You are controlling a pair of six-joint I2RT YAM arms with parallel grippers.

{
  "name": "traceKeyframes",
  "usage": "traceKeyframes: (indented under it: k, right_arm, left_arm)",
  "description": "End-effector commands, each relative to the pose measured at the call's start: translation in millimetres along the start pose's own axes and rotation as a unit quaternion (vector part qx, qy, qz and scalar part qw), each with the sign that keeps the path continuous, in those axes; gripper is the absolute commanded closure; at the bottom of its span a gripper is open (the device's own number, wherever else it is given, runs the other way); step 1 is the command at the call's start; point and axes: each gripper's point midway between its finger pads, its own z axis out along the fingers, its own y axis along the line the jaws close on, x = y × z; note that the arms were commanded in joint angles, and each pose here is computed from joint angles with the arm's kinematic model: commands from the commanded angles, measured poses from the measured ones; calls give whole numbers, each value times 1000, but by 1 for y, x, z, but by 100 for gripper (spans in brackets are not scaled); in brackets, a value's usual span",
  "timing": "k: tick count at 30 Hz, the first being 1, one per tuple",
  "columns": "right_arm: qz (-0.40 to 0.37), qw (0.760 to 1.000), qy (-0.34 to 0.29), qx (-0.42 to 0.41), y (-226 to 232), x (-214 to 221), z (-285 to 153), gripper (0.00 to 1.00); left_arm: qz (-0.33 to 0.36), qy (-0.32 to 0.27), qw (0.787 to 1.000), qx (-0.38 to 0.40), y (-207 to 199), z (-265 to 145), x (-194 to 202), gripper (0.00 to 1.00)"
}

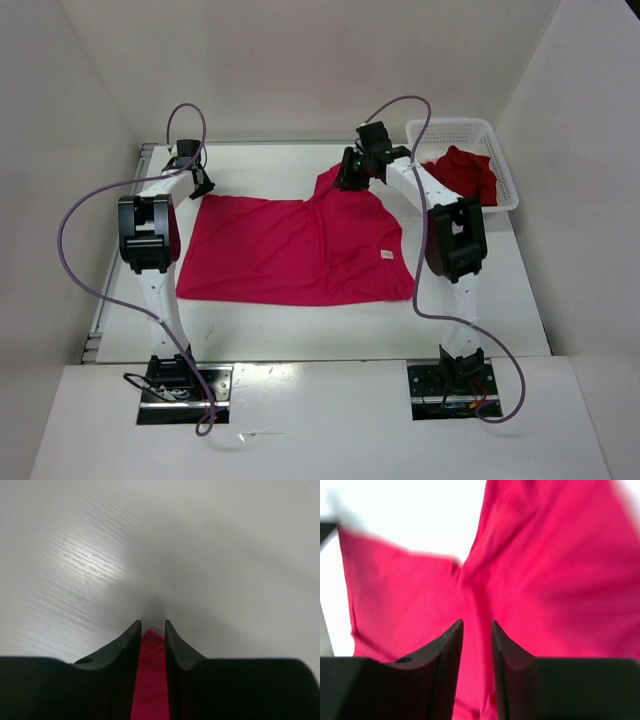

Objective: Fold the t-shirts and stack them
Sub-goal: Grap the side of the flattened tshirt furthest away from the robot with both arms

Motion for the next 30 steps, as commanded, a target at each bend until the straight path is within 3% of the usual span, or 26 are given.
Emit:
traceKeyframes:
  k: [1,4,6,12,19,30]
  right_arm:
    - [8,999,-38,22,-15,-40,19,63]
    - [1,995,-86,50,-22,-82,32,60]
    - [10,994,-64,93,-50,-72,64,56]
    - [4,986,-133,102,-54,-126,77,51]
    - [12,984,-158,87,-66,-139,92,47]
    - [40,992,-110,37,-73,-104,143,46]
  left_arm:
    - [24,15,999,16,-14,8,13,69]
    - [16,-2,1000,24,-18,1,2,78]
    - [9,-10,999,33,-20,-6,-1,84]
    - [-17,-49,996,74,-38,-36,-33,99]
    - [-17,-50,995,81,-40,-44,-37,100]
    - [-11,-43,996,71,-31,-50,-26,100]
